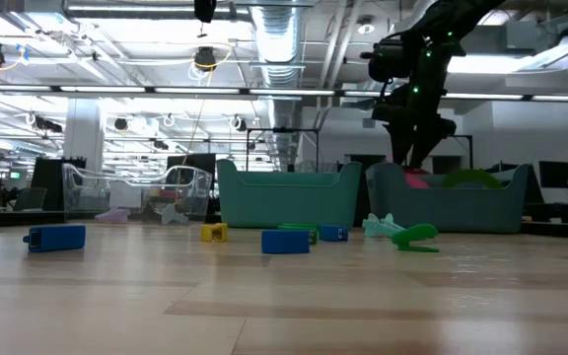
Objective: Pick and place Stapler, Stapler remover, tape
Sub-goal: Put the pink tape into the blue bin, then put the light blue staple remover into the transparent bin
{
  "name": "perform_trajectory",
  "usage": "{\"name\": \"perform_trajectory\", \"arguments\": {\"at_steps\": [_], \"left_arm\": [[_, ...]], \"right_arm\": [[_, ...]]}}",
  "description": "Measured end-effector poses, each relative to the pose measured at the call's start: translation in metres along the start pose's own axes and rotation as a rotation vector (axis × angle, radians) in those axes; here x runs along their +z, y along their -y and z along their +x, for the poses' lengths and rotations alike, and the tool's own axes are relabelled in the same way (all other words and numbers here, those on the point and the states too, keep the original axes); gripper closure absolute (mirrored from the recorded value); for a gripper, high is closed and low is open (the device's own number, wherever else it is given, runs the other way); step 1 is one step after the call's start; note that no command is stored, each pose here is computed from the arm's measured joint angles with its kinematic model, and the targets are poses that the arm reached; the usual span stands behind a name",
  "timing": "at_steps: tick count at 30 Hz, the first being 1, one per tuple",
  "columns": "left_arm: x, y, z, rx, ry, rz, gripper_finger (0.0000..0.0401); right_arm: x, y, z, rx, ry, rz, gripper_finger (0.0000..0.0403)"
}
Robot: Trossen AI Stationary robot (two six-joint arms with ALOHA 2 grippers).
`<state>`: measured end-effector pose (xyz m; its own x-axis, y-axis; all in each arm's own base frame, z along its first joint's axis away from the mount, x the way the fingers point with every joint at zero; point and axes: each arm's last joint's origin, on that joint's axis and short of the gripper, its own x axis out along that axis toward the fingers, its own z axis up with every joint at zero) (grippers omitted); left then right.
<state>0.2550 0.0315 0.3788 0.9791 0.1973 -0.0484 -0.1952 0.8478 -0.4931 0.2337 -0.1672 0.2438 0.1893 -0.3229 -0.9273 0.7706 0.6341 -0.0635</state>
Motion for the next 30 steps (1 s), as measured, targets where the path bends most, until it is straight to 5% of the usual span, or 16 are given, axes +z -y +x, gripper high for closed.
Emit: {"name": "perform_trajectory", "arguments": {"at_steps": [16, 30], "left_arm": [[0.000, 0.000, 0.000, 0.000, 0.000, 0.000, 0.0223], [0.000, 0.000, 0.000, 0.000, 0.000, 0.000, 0.0223]], "right_arm": [[-0.013, -0.015, -0.030, 0.049, 0.050, -0.039, 0.0127], [-0.048, -0.049, -0.086, 0.260, 0.148, -0.118, 0.0127]]}}
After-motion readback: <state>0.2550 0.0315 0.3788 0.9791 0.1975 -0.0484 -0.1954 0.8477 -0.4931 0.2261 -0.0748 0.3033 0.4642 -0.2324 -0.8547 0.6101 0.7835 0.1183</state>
